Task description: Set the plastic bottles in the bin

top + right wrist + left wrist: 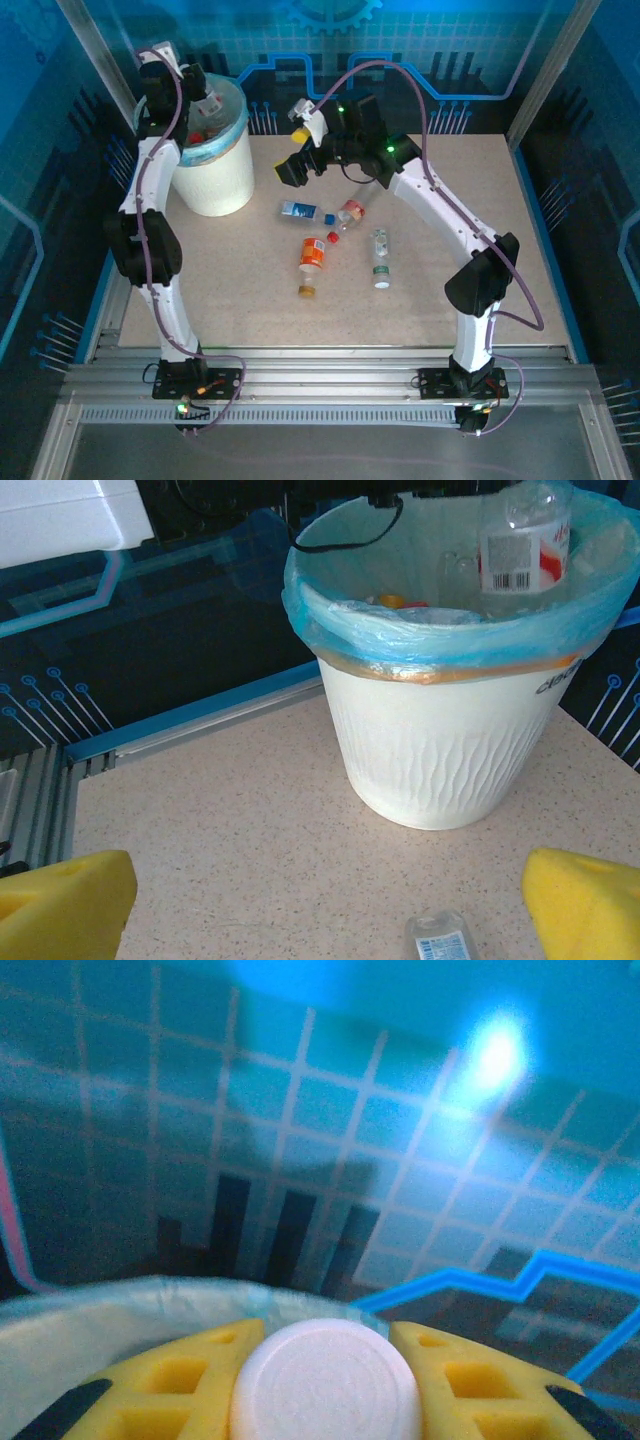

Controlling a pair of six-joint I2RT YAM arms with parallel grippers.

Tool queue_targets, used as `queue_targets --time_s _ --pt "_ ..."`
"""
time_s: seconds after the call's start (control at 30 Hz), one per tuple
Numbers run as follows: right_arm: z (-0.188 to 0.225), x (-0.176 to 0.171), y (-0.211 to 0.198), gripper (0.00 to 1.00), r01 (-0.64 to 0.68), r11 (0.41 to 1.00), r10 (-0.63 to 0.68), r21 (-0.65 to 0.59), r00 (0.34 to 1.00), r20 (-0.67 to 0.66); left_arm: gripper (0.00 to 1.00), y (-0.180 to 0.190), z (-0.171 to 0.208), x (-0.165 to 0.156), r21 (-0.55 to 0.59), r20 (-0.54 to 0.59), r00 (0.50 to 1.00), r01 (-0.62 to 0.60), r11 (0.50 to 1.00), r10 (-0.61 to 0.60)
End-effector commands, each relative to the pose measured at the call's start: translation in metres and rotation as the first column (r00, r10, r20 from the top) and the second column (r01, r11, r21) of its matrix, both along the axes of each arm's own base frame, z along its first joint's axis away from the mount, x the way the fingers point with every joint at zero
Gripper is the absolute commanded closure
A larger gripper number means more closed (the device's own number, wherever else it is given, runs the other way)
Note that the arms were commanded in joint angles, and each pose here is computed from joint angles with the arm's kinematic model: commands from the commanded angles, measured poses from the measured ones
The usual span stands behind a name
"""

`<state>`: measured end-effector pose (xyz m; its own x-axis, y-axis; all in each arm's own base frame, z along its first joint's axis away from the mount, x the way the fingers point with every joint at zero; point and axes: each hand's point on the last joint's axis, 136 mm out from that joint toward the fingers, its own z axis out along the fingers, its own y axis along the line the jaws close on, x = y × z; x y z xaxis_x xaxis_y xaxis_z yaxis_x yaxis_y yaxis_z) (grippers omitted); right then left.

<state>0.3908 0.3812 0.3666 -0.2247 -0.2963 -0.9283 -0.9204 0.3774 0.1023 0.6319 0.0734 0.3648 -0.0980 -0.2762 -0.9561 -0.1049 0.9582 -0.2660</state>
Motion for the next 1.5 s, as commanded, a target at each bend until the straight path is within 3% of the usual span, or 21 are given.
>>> queue_targets --time_s 0.0,0.37,0.63,0.7,0.8,0.87,1.2,1.47 --pt "-0.001 -0.005 0.008 0.0 -0.035 0.999 0.035 0.009 0.999 -0.005 1.0 -0.024 -0.047 0.005 0.06 -0.122 0.988 0.097 0.993 -0.089" --pt "-0.009 -0.003 0.011 0.0 -0.042 0.999 0.042 0.0 0.999 -0.031 0.98 -0.03 -0.098 -0.002 0.083 -0.301 0.948 0.138 0.987 -0.107" --pt "-0.012 0.002 0.021 0.0 -0.06 0.998 0.059 -0.004 0.992 -0.114 0.94 -0.026 -0.128 -0.007 -0.015 -0.38 0.918 0.112 0.994 -0.109" --pt "-0.015 0.004 0.025 0.0 -0.067 0.998 0.065 -0.007 0.987 -0.145 0.85 -0.024 -0.124 -0.01 -0.063 -0.38 0.917 0.108 0.992 -0.124" --pt "-0.015 0.006 0.03 0.0 -0.07 0.998 0.069 -0.003 0.983 -0.168 0.57 -0.022 -0.103 -0.013 -0.1 -0.344 0.929 0.111 0.989 -0.139" --pt "-0.014 0.005 0.032 0.0 -0.073 0.997 0.072 0.002 0.982 -0.173 0.48 -0.02 -0.083 -0.015 -0.1 -0.312 0.941 0.106 0.989 -0.132" --pt "-0.015 0.0 0.04 0.0 -0.09 0.996 0.088 -0.001 0.98 -0.176 0.4 -0.011 0.002 -0.027 -0.076 -0.179 0.98 0.07 0.995 -0.082" --pt "-0.016 -0.002 0.042 0.0 -0.093 0.996 0.09 -0.011 0.981 -0.173 0.48 -0.003 0.006 -0.022 -0.067 -0.183 0.982 0.034 0.997 -0.045"
